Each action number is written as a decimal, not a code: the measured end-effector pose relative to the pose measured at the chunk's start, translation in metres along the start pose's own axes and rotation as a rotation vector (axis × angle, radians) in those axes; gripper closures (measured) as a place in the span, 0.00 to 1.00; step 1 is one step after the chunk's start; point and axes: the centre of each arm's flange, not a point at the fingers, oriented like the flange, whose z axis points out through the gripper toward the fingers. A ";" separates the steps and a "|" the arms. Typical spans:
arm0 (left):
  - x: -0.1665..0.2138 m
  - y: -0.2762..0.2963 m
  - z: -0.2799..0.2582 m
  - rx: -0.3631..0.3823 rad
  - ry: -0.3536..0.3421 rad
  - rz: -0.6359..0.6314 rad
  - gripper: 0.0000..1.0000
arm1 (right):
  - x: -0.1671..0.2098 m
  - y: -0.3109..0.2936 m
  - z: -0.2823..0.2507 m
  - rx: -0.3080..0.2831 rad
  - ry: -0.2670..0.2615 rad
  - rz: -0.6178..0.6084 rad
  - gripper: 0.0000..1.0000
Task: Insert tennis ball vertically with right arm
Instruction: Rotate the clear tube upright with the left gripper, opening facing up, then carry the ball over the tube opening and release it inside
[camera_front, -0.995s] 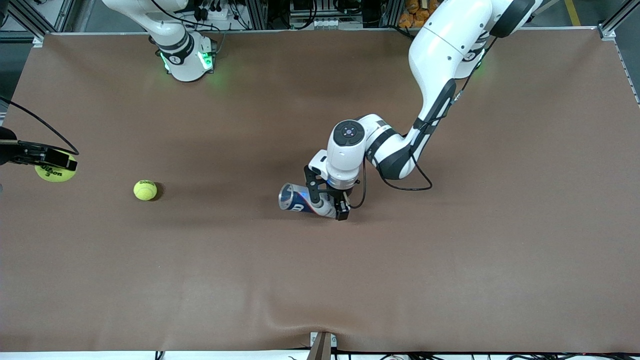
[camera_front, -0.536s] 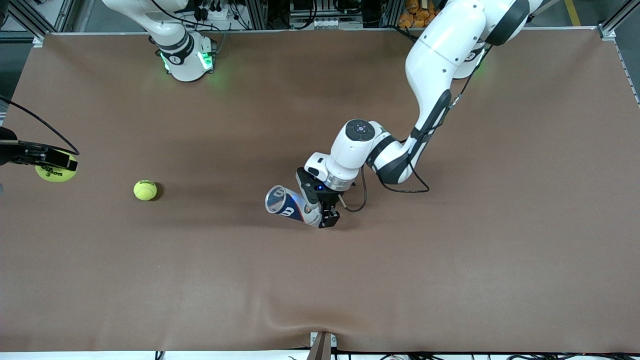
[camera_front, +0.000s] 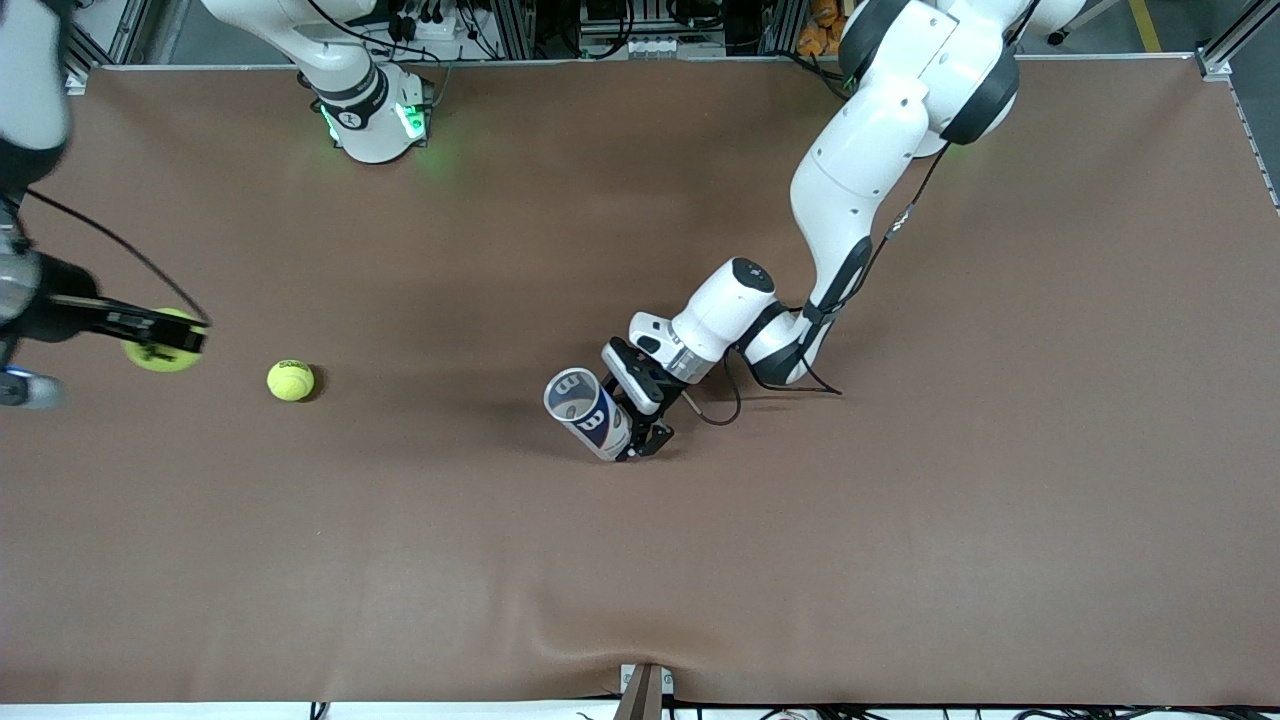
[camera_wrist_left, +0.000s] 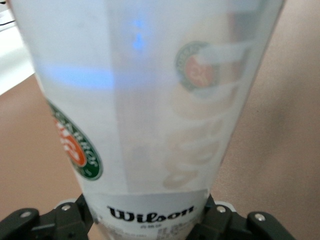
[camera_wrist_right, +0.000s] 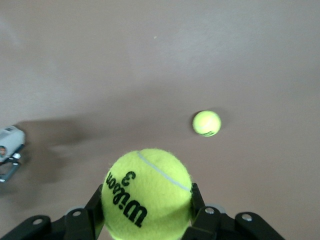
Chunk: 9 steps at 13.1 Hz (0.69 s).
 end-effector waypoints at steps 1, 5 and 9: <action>-0.004 0.001 0.001 0.000 0.011 -0.031 0.21 | -0.006 -0.019 0.002 -0.003 0.001 0.024 0.33; -0.001 0.002 0.001 0.001 0.021 -0.135 0.21 | -0.024 -0.084 0.016 -0.011 0.013 0.125 0.33; -0.009 0.004 0.003 -0.002 0.008 -0.146 0.21 | -0.045 -0.152 0.044 -0.018 0.010 0.174 0.33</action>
